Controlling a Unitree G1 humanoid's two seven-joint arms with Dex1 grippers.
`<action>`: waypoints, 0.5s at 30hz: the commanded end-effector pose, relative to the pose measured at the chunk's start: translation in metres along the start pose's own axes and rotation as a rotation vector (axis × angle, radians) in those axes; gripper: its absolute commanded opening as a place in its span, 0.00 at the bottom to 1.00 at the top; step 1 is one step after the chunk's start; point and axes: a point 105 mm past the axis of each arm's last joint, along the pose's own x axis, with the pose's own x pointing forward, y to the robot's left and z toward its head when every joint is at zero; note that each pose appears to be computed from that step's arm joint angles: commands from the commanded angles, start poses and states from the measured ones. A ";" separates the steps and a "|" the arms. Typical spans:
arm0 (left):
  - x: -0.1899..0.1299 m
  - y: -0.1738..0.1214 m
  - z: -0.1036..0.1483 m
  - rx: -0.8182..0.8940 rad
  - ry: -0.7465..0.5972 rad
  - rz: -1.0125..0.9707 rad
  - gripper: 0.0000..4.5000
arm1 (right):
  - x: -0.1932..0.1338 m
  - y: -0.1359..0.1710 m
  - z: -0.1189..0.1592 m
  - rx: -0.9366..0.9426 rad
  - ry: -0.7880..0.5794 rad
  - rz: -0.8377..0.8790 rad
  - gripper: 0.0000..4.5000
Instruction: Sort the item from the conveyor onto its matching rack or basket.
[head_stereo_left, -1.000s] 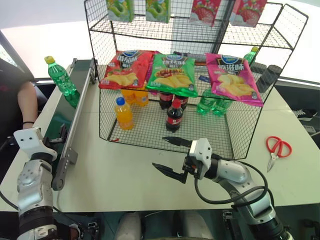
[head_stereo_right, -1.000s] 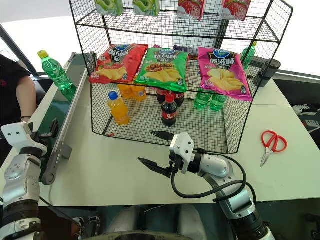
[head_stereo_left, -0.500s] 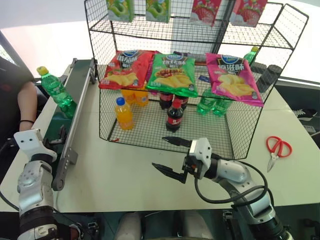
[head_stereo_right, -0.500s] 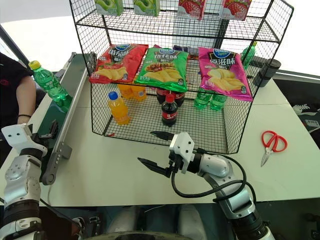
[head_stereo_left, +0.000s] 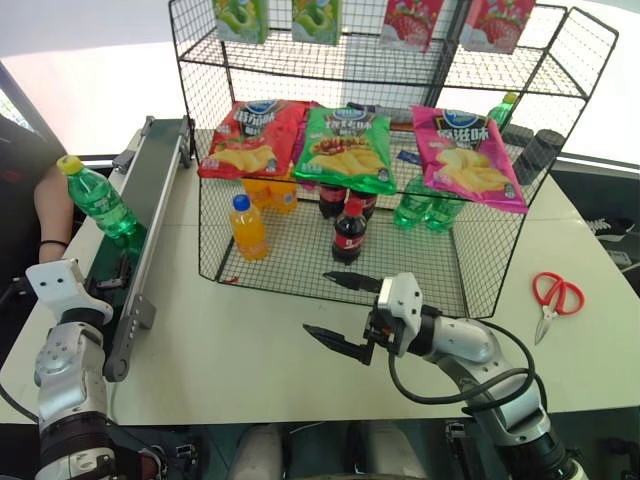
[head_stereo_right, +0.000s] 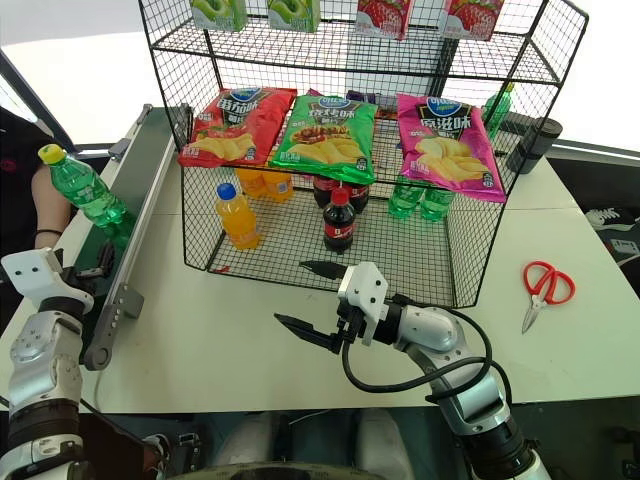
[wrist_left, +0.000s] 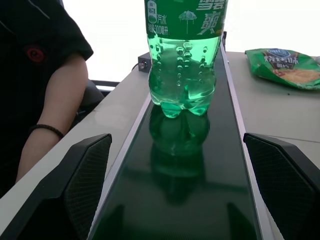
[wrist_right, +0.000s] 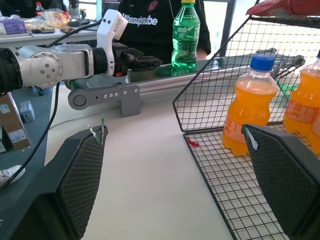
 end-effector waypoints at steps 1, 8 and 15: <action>0.002 0.008 0.015 0.003 -0.060 0.026 1.00 | 0.003 0.002 0.015 -0.028 -0.049 0.018 0.99; 0.002 0.009 0.016 0.005 -0.066 0.030 1.00 | 0.003 0.002 0.015 -0.025 -0.048 0.019 0.99; 0.002 0.010 0.019 -0.004 -0.086 0.037 1.00 | 0.002 0.003 0.015 -0.020 -0.046 0.023 0.99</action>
